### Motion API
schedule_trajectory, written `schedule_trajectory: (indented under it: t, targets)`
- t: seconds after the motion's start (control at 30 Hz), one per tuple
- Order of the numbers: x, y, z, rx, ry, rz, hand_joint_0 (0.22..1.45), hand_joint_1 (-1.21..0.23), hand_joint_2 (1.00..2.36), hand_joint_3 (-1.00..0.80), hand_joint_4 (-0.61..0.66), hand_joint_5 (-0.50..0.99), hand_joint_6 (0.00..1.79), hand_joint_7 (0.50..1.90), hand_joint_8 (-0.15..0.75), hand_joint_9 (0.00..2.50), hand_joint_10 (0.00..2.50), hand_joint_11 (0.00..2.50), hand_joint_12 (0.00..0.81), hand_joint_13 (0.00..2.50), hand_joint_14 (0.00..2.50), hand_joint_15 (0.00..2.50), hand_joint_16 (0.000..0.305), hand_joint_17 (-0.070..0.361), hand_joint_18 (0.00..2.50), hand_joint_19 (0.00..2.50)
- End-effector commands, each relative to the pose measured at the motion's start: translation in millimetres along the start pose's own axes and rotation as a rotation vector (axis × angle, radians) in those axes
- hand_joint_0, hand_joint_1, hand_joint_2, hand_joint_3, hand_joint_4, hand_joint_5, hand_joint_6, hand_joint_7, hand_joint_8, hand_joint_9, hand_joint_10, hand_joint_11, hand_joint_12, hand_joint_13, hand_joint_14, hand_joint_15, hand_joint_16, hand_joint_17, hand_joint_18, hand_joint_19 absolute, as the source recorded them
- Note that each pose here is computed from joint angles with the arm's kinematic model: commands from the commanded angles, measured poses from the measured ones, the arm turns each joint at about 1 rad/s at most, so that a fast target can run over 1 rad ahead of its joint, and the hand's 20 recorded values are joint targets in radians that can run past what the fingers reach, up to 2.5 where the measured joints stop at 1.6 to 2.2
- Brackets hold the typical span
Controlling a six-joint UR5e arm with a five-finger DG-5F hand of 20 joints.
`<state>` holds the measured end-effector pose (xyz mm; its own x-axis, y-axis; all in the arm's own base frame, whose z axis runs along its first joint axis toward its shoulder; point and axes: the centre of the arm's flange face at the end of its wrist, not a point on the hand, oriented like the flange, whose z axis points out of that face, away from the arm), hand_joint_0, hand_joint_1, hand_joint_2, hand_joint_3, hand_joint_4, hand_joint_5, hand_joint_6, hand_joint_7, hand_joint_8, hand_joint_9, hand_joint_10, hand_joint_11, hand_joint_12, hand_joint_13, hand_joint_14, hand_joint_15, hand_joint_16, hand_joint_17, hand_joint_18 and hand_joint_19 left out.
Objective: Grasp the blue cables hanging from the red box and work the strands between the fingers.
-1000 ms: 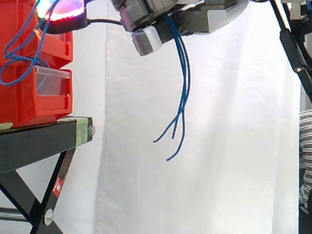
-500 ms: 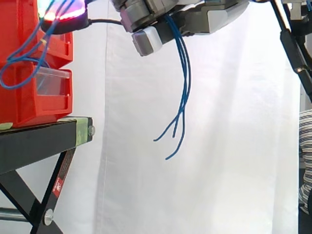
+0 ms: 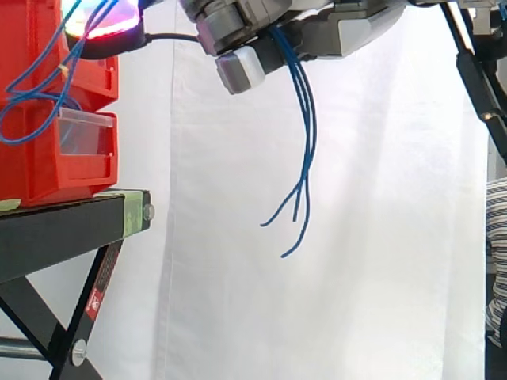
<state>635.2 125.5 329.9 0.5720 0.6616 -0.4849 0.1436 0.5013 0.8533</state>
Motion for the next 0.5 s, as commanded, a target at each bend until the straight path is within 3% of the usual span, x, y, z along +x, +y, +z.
schedule_trajectory:
  t: [0.0, 0.13, 0.2, 0.3, 0.47]
  targets:
    - [0.0, -1.9, -0.9, 0.004, 0.008, -0.017, 0.91, -0.64, 1.02, -0.52, 0.23, 0.16, 0.00, 1.42, 0.384, 0.99, 2.50, 2.50, 0.419, 1.08, 2.50, 1.64, 0.046, 0.104, 1.46, 1.18]
    - [-1.1, -7.1, -5.0, 0.012, 0.044, -0.082, 0.90, -0.64, 1.02, -0.52, 0.23, 0.15, 0.08, 1.41, 0.384, 0.99, 2.50, 2.50, 0.419, 1.08, 2.50, 1.64, 0.046, 0.104, 1.46, 1.18]
    - [-0.9, -8.7, -4.8, 0.012, 0.049, -0.090, 0.90, -0.64, 1.02, -0.52, 0.24, 0.15, 0.10, 1.40, 0.384, 0.99, 2.50, 2.50, 0.419, 1.08, 2.50, 1.64, 0.046, 0.104, 1.46, 1.18]
    - [0.7, -9.3, -6.6, -0.007, 0.087, -0.119, 0.91, -0.63, 1.02, -0.54, 0.23, 0.15, 0.14, 1.39, 0.384, 0.99, 2.50, 2.50, 0.419, 1.08, 2.50, 1.64, 0.046, 0.104, 1.46, 1.18]
    - [0.8, -9.0, -6.4, -0.008, 0.086, -0.116, 0.90, -0.62, 1.02, -0.56, 0.24, 0.15, 0.17, 1.38, 0.384, 0.99, 2.50, 2.50, 0.419, 1.08, 2.50, 1.64, 0.046, 0.104, 1.46, 1.18]
